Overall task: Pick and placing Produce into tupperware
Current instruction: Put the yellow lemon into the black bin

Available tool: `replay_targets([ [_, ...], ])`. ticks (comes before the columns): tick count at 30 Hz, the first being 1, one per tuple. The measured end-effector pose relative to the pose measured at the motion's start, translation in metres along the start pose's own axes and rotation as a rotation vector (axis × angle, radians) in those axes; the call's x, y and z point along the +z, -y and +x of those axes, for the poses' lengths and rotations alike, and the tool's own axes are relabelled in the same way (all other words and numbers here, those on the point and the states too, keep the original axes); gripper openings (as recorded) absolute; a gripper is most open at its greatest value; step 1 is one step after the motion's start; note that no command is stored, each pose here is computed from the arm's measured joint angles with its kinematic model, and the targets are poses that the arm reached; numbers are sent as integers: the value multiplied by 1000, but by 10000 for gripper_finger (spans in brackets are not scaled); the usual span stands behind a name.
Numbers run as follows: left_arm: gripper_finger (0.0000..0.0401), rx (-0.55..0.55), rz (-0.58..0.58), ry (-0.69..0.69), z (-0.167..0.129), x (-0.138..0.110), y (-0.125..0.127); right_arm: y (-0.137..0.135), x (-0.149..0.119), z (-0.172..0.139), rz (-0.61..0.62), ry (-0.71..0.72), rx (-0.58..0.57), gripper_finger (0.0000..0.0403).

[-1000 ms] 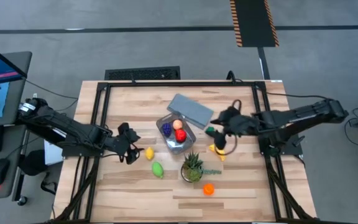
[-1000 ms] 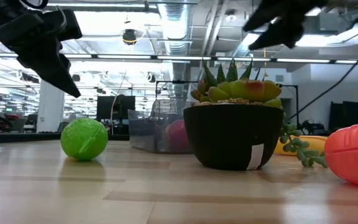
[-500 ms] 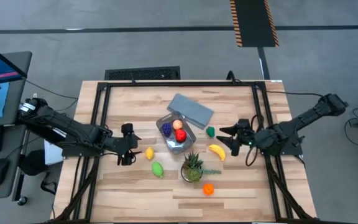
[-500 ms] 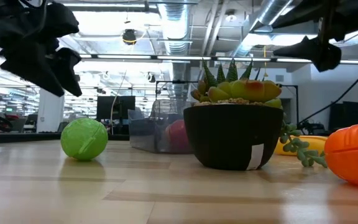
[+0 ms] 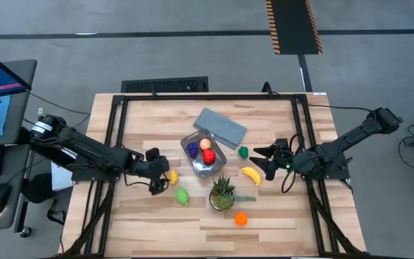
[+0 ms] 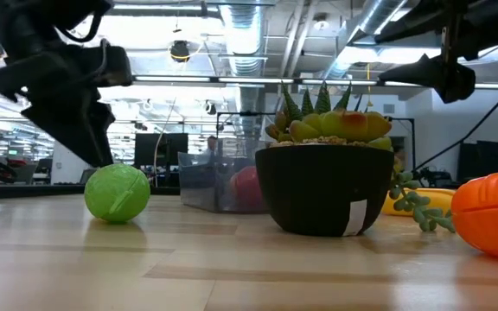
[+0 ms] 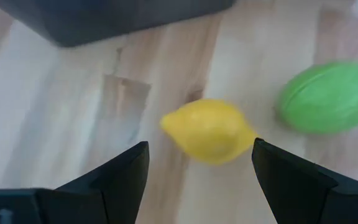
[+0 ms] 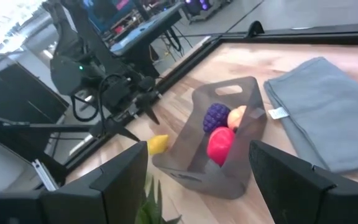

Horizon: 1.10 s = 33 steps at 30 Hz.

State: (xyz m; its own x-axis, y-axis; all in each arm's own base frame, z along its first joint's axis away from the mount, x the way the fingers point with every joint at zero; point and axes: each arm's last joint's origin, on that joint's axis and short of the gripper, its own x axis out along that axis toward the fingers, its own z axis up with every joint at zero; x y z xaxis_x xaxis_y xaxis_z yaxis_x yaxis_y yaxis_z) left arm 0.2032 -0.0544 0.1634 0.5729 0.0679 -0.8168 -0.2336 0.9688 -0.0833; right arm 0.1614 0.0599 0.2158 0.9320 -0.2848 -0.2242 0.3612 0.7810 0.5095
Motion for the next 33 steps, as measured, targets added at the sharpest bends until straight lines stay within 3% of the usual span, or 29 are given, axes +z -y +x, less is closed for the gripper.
replay_targets([
  [5, 273, -70, -196, 32, -2, 5, 3, 1, -1, 0, -18, -9, -1, 301],
  [13, 273, -66, -596, 1, -2, 4, 1, 1, -1, 0, -33, -21, 4, 301],
  [19, 273, -57, -819, -43, -2, 1, 1, 0, -2, 0, -69, -45, 34, 301],
  [24, 273, -49, -919, -49, -3, 3, 1, -1, -3, -1, -111, -71, 66, 301],
  [33, 273, -16, -964, -55, -10, 13, 3, 0, 9, -12, -167, -52, 139, 301],
])
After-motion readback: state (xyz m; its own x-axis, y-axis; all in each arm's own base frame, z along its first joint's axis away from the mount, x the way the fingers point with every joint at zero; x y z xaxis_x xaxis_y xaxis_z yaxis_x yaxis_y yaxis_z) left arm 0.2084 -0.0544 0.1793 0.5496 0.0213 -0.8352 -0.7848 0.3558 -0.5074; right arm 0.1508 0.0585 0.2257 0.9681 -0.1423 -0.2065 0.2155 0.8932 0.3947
